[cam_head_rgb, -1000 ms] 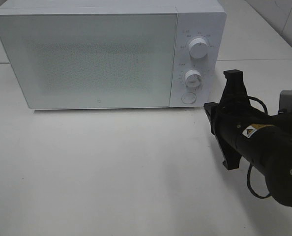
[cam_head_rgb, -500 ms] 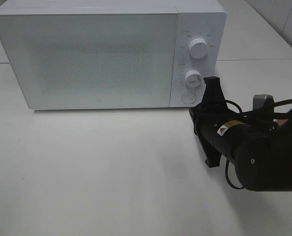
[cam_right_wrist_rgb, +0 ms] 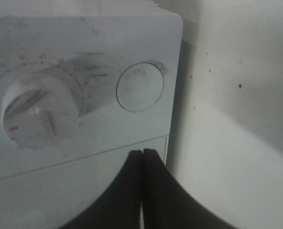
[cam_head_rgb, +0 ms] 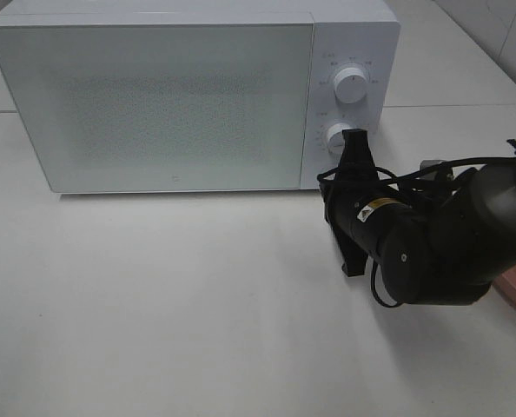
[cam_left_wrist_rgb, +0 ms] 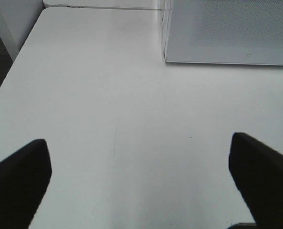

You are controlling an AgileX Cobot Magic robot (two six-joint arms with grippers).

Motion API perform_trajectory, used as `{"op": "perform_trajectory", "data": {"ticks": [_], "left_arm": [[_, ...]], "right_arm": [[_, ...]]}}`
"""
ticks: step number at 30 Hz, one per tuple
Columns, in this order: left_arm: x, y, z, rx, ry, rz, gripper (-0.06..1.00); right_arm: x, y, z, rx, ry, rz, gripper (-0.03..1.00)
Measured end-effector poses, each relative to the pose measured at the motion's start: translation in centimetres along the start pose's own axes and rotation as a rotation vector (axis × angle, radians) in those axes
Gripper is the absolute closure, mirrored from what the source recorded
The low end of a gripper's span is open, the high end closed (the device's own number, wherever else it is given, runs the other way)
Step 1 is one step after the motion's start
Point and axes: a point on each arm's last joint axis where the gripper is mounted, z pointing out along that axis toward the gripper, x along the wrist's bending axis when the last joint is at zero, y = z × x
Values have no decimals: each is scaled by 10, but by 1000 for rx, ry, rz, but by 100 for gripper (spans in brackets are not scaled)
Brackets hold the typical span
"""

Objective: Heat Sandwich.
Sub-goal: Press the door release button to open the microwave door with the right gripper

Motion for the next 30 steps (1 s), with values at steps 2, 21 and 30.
{"op": "perform_trajectory", "data": {"ticks": [2, 21, 30], "left_arm": [[0, 0, 0, 0, 0, 0, -1], [0, 0, 0, 0, 0, 0, -1], [0, 0, 0, 0, 0, 0, -1]], "right_arm": [[0, 1, 3, -6, 0, 3, 96], [4, 8, 40, -40, -2, 12, 96], [2, 15, 44, -74, -3, 29, 96]]}}
